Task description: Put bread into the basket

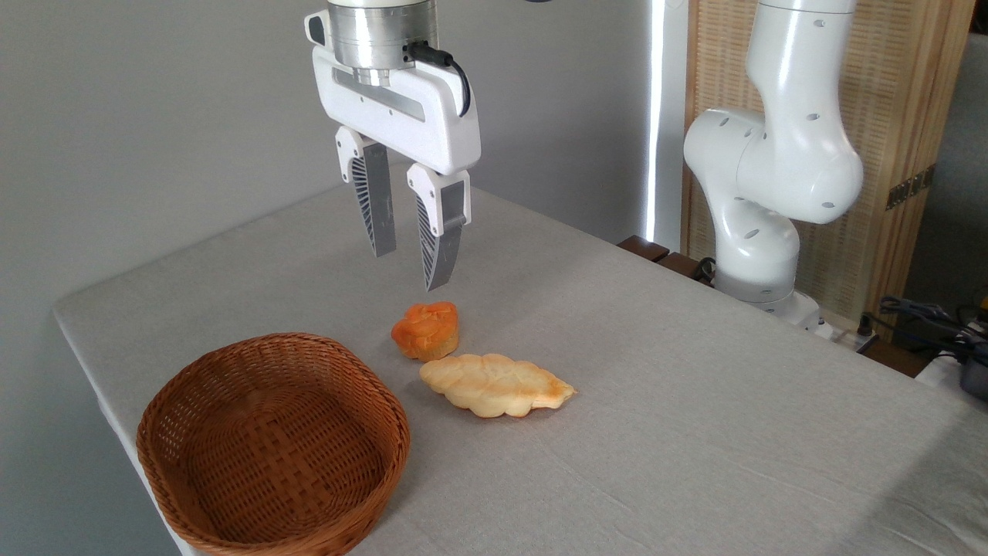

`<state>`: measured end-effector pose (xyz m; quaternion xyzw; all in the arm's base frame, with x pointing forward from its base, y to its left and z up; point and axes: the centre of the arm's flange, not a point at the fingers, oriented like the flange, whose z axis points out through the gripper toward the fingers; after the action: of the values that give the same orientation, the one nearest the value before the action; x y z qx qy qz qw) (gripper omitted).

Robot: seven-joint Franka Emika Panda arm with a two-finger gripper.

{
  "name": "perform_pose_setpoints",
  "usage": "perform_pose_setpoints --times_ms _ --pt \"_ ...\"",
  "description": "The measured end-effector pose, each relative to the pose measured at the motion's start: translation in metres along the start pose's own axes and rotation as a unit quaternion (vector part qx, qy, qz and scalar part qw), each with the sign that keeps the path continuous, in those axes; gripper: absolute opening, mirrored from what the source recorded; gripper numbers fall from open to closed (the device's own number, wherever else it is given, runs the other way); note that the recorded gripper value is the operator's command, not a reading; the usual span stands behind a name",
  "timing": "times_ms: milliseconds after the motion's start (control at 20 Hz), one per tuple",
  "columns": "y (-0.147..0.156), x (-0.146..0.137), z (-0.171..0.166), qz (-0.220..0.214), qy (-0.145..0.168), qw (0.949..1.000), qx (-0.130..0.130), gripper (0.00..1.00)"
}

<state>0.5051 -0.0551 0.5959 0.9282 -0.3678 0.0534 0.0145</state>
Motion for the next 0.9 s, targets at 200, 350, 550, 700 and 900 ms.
perform_pose_setpoints --times_ms 200,350,550,700,900 --pt "-0.0004 0.0007 -0.0033 0.0 0.003 1.0 0.002 1.0" --pt "-0.0004 0.0008 -0.0032 0.0 0.003 1.0 0.002 1.0" --pt "-0.0005 0.0008 -0.003 0.0 0.002 1.0 0.002 1.0" --pt "-0.0005 0.0009 -0.0027 0.0 0.002 1.0 0.002 1.0" --pt "-0.0007 0.0011 -0.002 0.0 0.002 1.0 0.001 1.0"
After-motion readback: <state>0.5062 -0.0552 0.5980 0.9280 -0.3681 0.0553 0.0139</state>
